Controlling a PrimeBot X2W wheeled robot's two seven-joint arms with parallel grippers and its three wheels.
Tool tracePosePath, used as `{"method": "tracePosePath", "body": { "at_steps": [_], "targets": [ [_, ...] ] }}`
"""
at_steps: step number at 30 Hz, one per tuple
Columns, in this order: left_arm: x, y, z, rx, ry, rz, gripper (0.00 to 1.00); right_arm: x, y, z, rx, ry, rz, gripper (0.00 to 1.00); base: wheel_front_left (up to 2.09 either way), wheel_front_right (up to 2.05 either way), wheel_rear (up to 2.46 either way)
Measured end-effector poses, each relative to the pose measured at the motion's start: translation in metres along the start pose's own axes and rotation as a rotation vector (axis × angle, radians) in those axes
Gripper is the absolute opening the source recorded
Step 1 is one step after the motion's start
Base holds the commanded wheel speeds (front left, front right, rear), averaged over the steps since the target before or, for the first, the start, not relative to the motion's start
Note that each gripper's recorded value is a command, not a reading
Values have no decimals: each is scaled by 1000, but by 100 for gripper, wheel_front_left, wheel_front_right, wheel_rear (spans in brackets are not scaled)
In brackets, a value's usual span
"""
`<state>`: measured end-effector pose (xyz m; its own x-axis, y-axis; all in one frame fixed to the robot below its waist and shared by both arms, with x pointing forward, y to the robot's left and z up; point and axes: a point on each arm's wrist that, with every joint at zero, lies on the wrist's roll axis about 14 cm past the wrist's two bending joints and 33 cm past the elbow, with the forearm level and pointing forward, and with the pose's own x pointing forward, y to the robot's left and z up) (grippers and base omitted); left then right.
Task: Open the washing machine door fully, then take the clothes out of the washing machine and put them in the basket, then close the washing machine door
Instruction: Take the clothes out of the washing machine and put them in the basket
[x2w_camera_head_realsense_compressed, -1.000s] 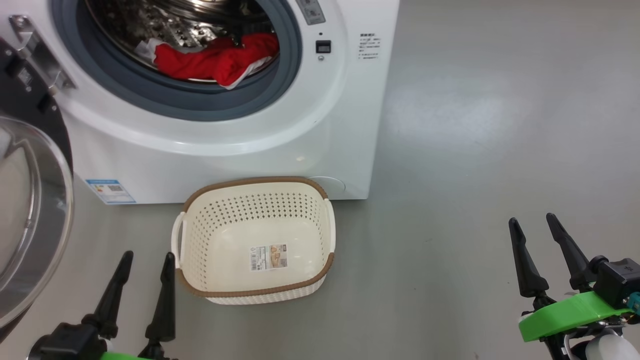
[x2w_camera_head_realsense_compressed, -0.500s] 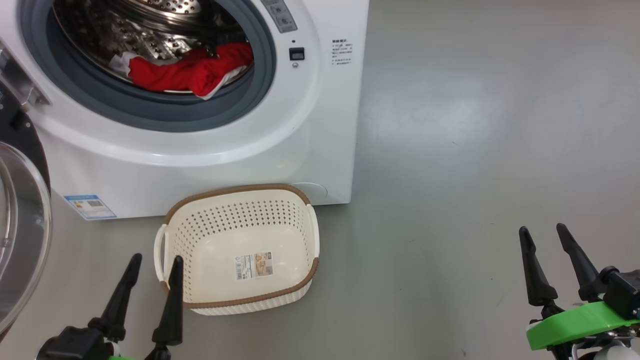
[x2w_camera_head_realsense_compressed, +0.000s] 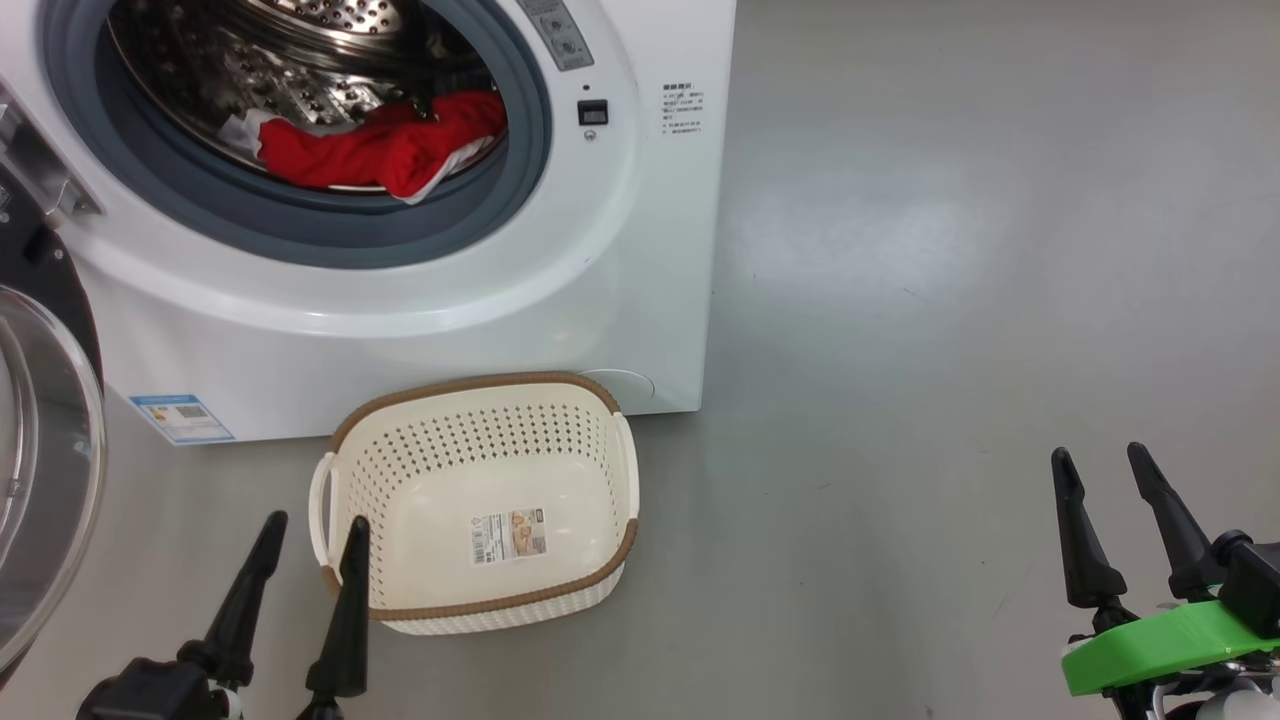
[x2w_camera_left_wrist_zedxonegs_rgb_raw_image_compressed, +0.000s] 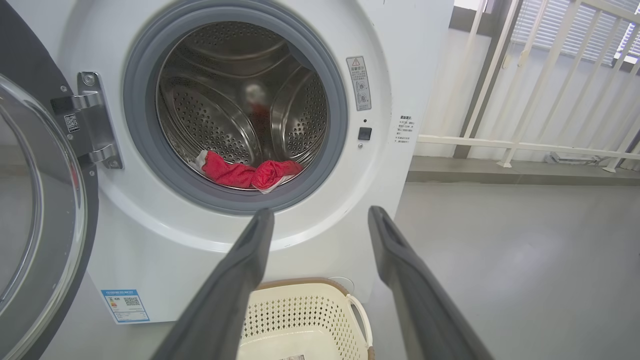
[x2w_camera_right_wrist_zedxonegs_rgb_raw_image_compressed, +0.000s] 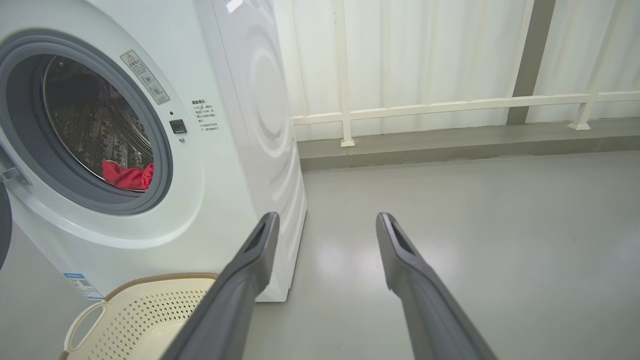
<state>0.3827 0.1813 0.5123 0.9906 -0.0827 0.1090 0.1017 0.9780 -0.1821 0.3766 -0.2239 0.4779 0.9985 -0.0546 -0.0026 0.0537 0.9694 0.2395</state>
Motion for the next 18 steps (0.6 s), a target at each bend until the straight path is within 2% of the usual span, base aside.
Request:
{"method": "tracePosePath", "body": {
  "at_steps": [12,18],
  "targets": [
    [-4,0,2,-31,-3,-2,100,0,4,3,-2,-9,11,100,1,-2,1],
    [-5,0,3,-36,-4,-5,100,-5,2,-3,-3,11,8,100,55,-69,14]
  ]
}}
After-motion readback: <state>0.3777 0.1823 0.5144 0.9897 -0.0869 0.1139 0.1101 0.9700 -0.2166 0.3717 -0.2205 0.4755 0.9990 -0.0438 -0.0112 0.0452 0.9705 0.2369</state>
